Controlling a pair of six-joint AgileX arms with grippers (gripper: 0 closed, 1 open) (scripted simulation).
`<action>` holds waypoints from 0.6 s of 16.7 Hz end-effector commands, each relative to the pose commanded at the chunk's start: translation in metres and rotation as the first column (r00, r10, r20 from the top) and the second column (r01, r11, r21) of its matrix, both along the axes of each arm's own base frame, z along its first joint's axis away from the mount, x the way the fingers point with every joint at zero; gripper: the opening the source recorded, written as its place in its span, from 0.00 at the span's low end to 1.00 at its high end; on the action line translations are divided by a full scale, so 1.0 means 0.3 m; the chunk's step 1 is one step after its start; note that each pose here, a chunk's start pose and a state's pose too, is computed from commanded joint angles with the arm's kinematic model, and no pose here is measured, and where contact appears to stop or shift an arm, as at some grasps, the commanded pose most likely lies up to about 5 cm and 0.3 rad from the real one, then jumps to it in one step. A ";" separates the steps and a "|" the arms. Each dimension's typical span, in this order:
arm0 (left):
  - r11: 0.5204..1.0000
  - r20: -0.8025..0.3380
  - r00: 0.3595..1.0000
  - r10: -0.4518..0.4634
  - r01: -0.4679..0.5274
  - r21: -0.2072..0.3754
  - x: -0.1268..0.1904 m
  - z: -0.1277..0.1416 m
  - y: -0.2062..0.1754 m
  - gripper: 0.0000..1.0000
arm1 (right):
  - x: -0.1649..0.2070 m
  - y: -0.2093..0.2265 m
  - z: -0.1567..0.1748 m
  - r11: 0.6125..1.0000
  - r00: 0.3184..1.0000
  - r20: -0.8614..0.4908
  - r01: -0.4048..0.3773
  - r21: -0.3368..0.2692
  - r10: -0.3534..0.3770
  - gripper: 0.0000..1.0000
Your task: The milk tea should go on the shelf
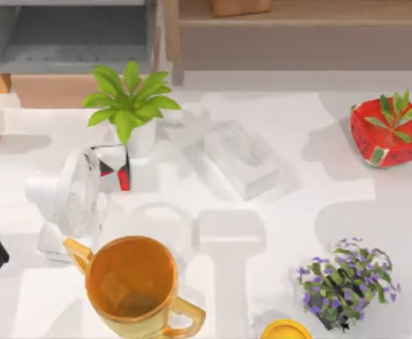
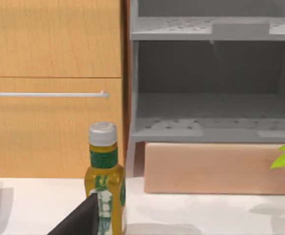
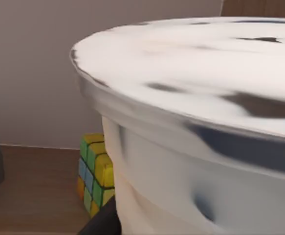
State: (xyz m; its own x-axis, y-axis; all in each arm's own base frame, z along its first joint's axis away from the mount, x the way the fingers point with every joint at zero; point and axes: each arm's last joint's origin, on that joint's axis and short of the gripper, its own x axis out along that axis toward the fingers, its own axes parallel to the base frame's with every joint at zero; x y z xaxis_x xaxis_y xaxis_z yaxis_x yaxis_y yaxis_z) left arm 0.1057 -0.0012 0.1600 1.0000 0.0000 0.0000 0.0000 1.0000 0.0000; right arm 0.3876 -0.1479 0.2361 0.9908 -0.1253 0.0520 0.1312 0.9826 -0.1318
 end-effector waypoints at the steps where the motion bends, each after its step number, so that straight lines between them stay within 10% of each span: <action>1: 1.000 0.000 1.000 0.000 0.000 0.000 0.000 0.000 0.000 1.00 | 0.017 0.012 0.019 1.000 1.000 -0.010 -0.018 0.020 0.018 0.00; 10: 1.000 0.000 1.000 0.000 0.000 0.000 0.000 0.000 0.000 1.00 | 0.095 0.074 0.114 0.985 0.992 -0.041 -0.111 0.128 0.117 0.00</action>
